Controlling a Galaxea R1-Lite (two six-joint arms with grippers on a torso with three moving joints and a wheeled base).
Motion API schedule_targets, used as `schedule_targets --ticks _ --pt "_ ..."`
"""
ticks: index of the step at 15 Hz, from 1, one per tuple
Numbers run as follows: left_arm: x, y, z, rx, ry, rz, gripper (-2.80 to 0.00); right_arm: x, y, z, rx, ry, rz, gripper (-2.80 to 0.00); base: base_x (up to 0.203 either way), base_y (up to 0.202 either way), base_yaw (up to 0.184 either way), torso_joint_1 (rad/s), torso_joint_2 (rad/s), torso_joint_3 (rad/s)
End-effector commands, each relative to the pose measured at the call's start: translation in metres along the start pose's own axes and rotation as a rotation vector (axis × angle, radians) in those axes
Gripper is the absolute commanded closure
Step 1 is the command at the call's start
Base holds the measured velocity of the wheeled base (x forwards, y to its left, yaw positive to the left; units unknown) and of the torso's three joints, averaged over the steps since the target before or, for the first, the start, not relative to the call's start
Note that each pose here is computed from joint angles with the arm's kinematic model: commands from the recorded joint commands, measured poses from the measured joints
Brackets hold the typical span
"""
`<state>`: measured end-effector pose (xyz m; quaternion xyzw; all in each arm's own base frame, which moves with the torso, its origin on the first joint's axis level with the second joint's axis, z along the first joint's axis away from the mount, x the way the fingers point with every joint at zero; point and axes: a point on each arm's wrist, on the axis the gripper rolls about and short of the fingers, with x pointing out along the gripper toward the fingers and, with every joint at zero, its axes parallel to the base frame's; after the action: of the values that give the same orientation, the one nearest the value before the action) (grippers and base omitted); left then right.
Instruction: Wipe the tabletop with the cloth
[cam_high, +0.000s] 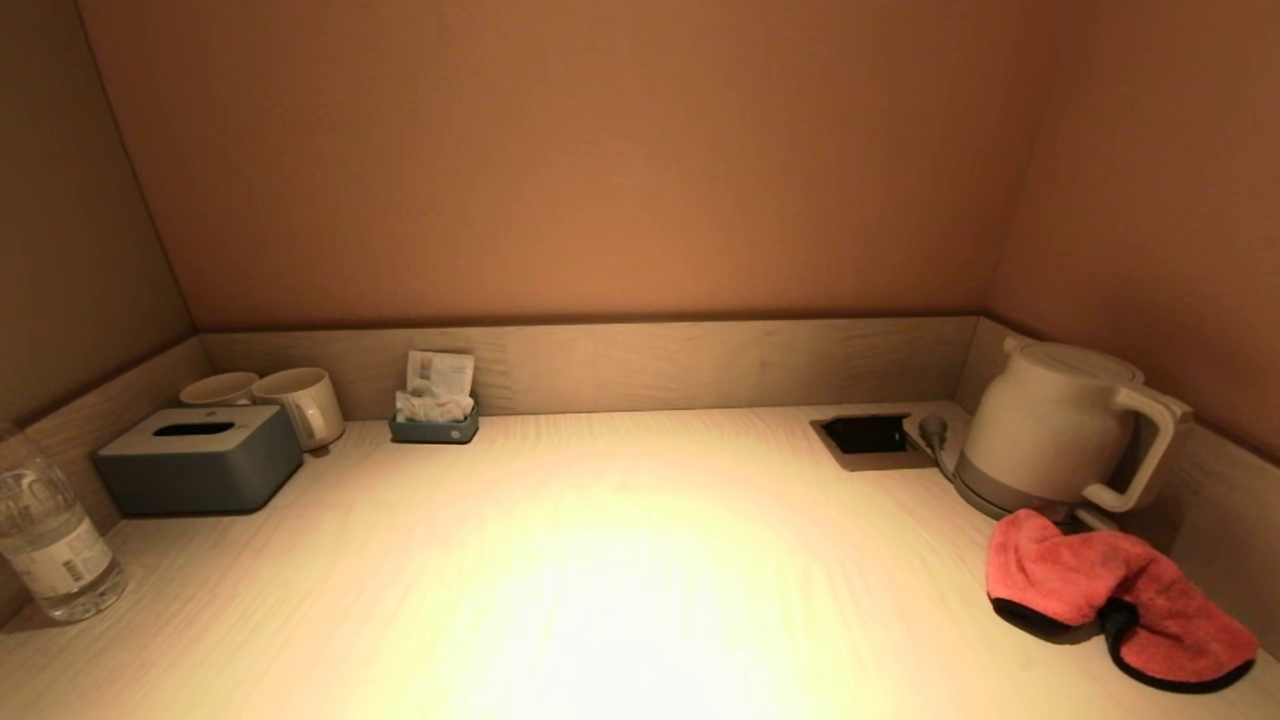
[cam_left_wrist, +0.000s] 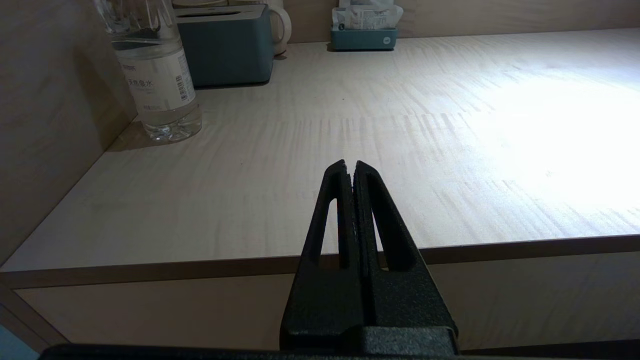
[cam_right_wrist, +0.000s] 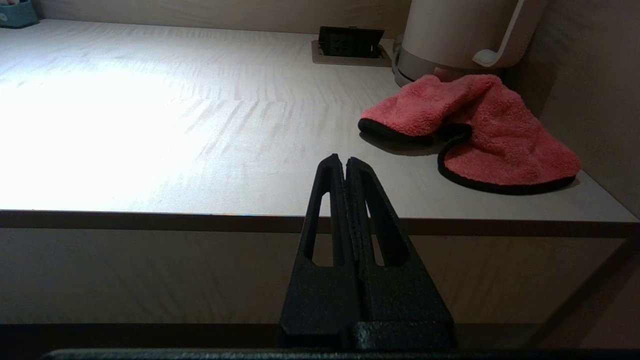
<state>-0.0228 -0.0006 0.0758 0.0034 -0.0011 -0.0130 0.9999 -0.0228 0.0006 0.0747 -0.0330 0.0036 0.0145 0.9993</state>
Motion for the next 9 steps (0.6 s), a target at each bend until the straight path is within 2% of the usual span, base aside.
schedule_targets --ticks 1,9 --pt "0.0 0.0 0.0 0.001 -0.001 -0.002 0.0 0.0 0.0 0.0 0.0 0.0 0.0 0.0 0.0 0.0 0.0 0.0 0.0 0.0" --pt "0.0 0.0 0.0001 -0.001 -0.001 0.0 0.0 0.0001 0.0 0.0 0.003 0.001 0.0 0.0 0.0 0.0 0.0 0.0 0.0 0.0"
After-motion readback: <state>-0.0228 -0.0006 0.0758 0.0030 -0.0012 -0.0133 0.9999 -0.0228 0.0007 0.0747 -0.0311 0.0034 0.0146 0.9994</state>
